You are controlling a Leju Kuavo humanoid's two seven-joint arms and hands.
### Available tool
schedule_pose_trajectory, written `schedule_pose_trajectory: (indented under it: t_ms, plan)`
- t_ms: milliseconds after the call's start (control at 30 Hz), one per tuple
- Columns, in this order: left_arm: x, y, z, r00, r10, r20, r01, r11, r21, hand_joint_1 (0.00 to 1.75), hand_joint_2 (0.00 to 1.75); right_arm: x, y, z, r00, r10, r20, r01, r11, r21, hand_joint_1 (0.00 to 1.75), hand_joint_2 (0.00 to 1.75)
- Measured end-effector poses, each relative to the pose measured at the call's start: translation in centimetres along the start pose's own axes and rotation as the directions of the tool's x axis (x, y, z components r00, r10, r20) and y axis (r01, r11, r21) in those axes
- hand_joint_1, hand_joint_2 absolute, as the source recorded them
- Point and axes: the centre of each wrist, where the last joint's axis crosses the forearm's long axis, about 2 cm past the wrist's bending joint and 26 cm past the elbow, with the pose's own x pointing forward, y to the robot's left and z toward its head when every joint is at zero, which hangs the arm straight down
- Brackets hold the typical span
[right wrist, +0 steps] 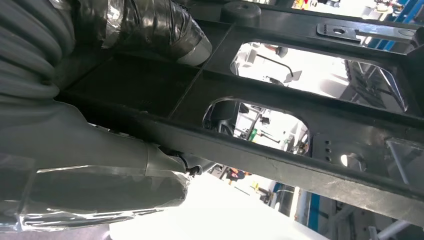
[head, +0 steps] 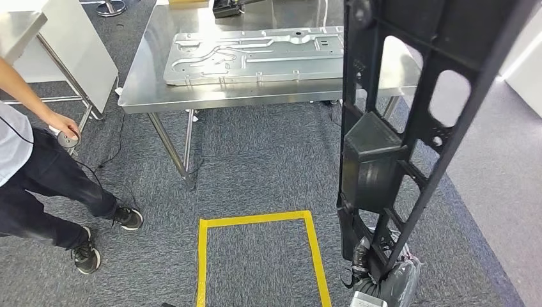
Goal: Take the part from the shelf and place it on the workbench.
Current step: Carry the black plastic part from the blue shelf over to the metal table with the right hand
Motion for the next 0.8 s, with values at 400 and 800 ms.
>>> schedule_pose_trajectory:
  t_ms: [400, 800]
  plan:
    - [0.0, -0.07, 0.02, 1.0, -0.001, 0.0, 0.001, 1.0, -0.003, 0.0, 1.75, 0.07, -0.1, -0.1, 1.0, 0.002, 0.006, -0.002, 1.0, -0.003, 1.75, 1.75]
    - [0.14, -0.11, -0.06, 1.0, -0.004, 0.003, 0.004, 1.0, -0.007, 0.0, 1.75, 0.12, -0.17, -0.38, 1.0, 0.009, 0.02, -0.009, 1.0, -0.006, 1.75, 1.75]
